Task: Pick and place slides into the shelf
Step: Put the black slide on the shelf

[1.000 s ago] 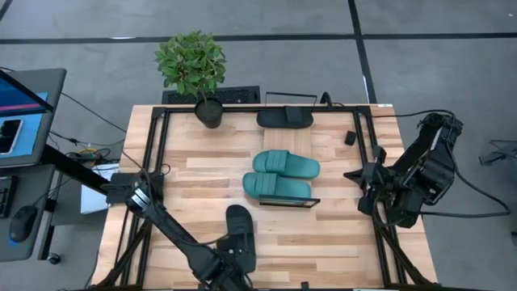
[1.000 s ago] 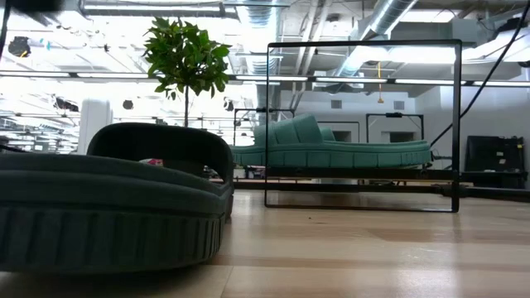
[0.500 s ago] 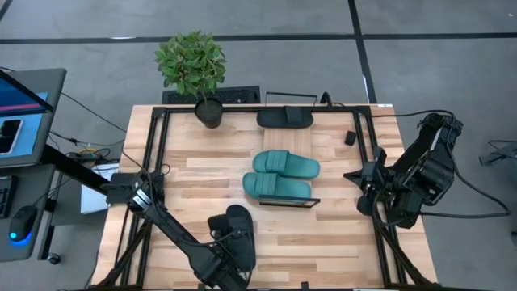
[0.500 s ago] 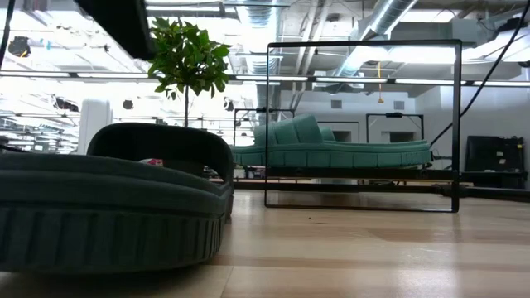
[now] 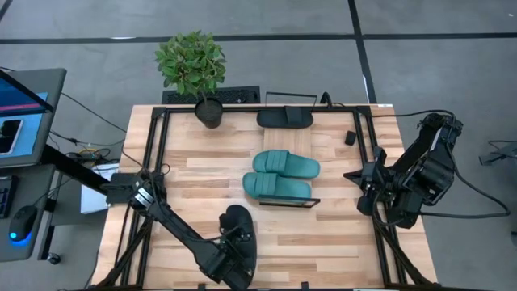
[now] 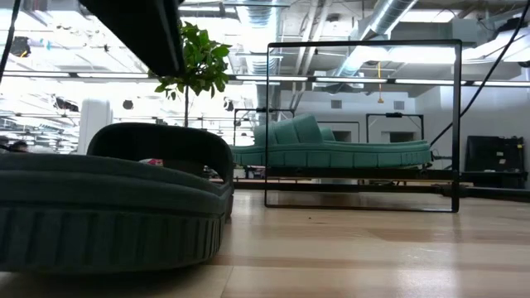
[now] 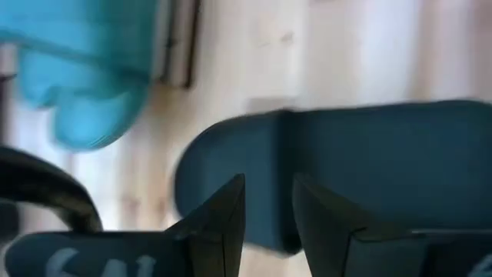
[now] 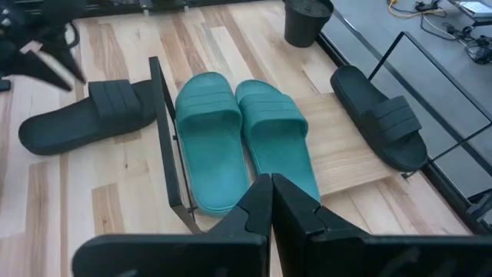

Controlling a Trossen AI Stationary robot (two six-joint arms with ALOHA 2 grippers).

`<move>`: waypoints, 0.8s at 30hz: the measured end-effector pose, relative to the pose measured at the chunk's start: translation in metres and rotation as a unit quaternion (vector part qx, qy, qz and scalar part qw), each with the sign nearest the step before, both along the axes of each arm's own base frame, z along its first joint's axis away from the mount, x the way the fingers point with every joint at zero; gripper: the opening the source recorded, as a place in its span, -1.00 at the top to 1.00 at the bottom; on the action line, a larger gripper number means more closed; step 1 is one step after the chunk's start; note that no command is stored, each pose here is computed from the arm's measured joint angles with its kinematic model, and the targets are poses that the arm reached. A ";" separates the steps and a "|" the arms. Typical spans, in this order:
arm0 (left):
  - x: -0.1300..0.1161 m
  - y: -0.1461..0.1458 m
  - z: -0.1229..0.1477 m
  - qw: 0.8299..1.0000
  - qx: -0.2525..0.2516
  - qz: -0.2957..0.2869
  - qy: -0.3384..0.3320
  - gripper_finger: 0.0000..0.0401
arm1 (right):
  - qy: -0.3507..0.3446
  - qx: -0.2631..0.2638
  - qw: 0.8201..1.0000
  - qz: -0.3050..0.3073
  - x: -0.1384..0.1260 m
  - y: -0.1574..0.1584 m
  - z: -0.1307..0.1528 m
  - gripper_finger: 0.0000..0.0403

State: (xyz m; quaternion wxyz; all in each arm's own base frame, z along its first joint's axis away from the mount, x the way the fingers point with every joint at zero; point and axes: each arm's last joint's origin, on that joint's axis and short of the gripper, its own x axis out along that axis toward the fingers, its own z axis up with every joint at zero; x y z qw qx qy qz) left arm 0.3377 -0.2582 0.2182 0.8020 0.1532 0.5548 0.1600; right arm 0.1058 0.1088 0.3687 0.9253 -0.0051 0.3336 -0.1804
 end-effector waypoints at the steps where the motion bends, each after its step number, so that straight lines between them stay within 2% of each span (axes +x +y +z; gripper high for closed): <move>1: 0.002 -0.002 0.000 1.000 -0.012 -0.008 -0.004 0.51 | 0.000 -0.001 1.000 0.001 0.000 0.000 0.000 1.00; 5: 0.007 -0.002 0.000 1.000 -0.024 -0.012 -0.016 0.51 | 0.003 -0.007 1.000 0.005 0.000 0.000 0.000 1.00; 12: 0.011 0.005 -0.004 1.000 -0.023 0.002 0.001 0.51 | 0.006 -0.013 1.000 0.011 0.000 0.000 0.000 1.00; 17: 0.017 0.005 -0.023 0.997 -0.050 -0.011 0.059 0.51 | 0.008 -0.018 1.000 0.015 0.000 0.000 0.000 1.00; 24: 0.014 0.011 -0.022 0.998 -0.017 0.017 0.054 0.51 | 0.010 -0.020 1.000 0.017 0.000 0.000 0.000 1.00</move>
